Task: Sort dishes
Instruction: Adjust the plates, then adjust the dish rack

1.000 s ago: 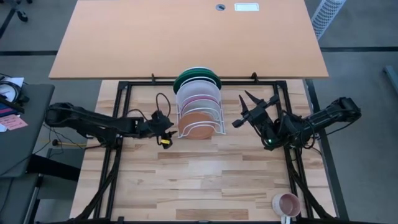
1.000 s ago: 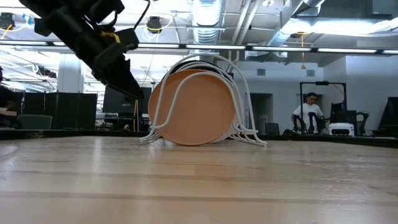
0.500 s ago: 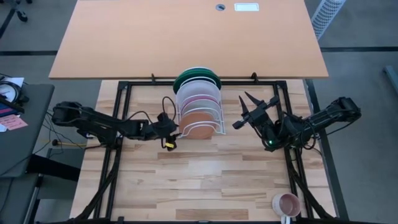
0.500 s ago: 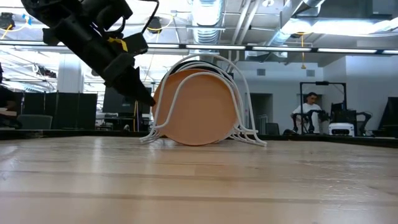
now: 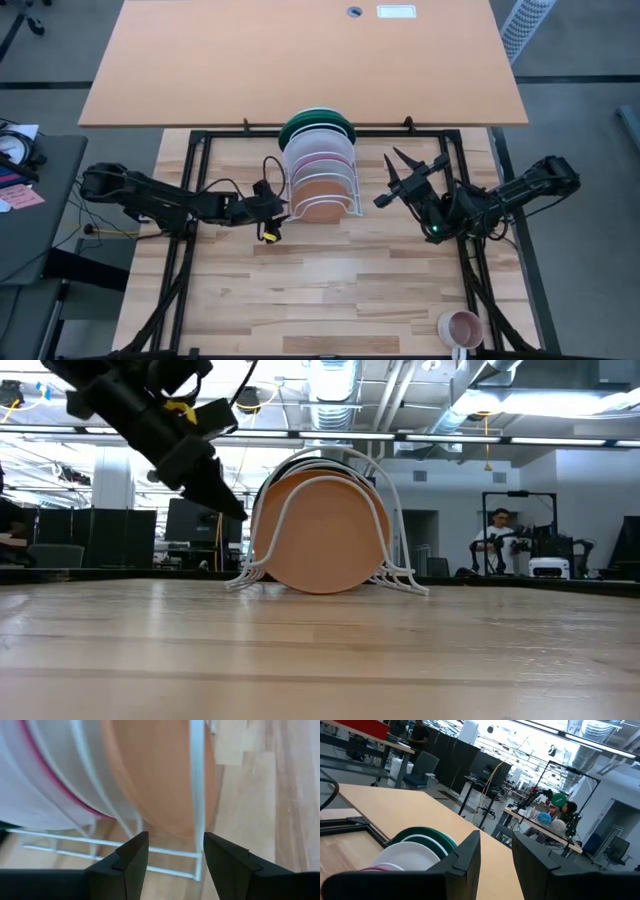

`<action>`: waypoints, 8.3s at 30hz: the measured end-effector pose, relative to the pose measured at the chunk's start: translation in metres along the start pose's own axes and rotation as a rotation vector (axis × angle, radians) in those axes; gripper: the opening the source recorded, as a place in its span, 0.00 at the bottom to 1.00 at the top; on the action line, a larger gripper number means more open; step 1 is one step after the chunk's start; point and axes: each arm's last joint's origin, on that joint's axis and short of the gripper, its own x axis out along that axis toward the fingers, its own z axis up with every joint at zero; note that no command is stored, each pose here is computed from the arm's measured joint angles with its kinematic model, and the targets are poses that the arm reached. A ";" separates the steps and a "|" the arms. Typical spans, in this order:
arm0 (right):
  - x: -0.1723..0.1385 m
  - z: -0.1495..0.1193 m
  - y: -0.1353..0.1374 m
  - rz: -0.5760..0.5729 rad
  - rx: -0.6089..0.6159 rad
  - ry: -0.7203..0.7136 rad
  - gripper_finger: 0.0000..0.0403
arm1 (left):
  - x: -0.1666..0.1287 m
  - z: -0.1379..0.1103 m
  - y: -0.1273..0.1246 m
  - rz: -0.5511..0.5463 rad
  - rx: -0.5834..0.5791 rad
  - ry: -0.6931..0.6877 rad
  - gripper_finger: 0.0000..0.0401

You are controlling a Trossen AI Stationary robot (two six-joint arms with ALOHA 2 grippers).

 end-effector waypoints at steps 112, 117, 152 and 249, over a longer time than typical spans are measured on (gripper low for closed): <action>0.003 -0.001 -0.001 -0.013 -0.008 0.008 0.29 | 0.051 0.008 0.107 0.312 0.072 -0.049 0.00; 0.003 -0.001 -0.001 -0.013 -0.012 0.008 0.29 | 0.051 0.011 0.108 0.320 0.073 -0.081 0.00; 0.002 -0.001 0.000 -0.008 -0.032 0.006 0.29 | 0.045 0.006 0.087 0.527 0.209 0.115 0.00; -0.008 -0.051 -0.021 0.642 0.184 0.349 0.00 | 0.019 -0.066 -0.020 -0.394 -0.098 -0.064 0.00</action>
